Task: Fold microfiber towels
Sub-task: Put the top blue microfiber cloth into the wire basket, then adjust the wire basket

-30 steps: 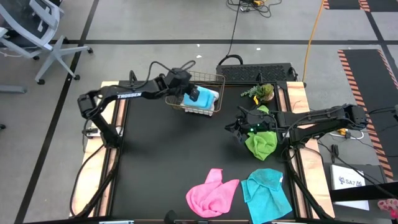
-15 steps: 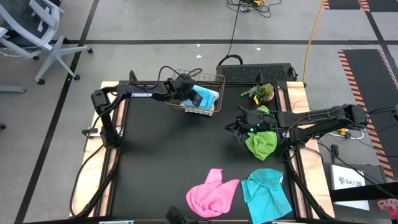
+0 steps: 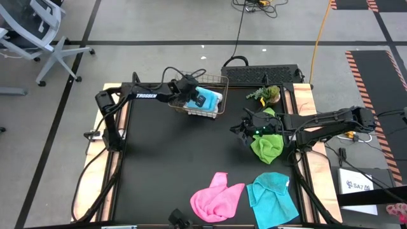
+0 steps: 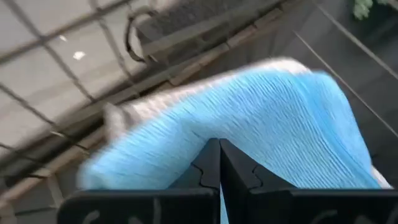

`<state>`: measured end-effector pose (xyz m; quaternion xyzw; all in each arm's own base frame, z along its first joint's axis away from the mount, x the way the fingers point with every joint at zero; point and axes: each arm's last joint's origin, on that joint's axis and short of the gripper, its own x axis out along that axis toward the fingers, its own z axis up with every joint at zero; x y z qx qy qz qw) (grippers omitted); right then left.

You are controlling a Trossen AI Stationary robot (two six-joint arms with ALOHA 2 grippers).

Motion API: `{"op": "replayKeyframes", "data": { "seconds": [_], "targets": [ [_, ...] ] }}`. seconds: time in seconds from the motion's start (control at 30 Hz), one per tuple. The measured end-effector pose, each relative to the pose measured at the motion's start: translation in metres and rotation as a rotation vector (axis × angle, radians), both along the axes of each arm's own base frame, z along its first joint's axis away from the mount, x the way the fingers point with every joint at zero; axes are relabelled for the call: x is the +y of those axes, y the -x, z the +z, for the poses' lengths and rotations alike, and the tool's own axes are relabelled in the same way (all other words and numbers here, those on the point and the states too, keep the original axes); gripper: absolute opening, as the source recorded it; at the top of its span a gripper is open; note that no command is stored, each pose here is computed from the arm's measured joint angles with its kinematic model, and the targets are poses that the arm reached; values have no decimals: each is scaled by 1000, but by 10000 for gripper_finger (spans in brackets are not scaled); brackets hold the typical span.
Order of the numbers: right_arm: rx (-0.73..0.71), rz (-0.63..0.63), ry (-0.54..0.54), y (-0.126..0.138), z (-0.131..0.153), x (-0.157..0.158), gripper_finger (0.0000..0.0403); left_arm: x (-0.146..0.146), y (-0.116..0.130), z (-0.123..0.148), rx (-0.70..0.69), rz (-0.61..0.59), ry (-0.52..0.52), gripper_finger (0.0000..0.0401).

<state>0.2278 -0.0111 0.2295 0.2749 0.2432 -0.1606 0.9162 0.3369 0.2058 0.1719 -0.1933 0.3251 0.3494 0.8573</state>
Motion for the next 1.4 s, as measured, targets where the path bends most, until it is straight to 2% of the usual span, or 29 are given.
{"op": "replayKeyframes", "data": {
  "seconds": [0.1, 0.2, 0.33, 0.47, 0.6, 0.73, 0.9, 1.07, 1.23, 1.4],
  "targets": [
    [-2, -6, -9, 0, 0, 0, 34, -6, -3, -2, 6, -23, 13, 2],
    [-2, -5, -8, 0, 0, 0, 34, -13, -4, 13, 2, -22, -54, 2],
    [-1, -3, -4, 0, 0, 0, 34, -24, 1, 49, -43, -22, -160, 5],
    [-7, -1, -1, 0, 0, 0, 34, -43, 14, 91, -110, -28, -223, 2],
    [-71, 7, 27, -11, 0, -1, 33, -69, 33, 129, -175, -55, -225, 6],
    [-133, 23, 95, -34, -10, -2, 10, -100, 57, 152, -134, -32, -231, 2],
    [-91, 49, 102, -58, -44, -10, 2, -131, 86, 156, 3, 57, -205, 2],
    [-21, 41, 150, -74, -70, -22, 0, -148, 103, 144, 143, 161, -126, 5],
    [7, -1, 237, -84, -77, -39, 0, -159, 103, 134, 189, 200, -74, 4],
    [27, -39, 301, -84, -76, -58, 0, -170, 101, 135, 159, 183, -60, 2]
  ]
}}
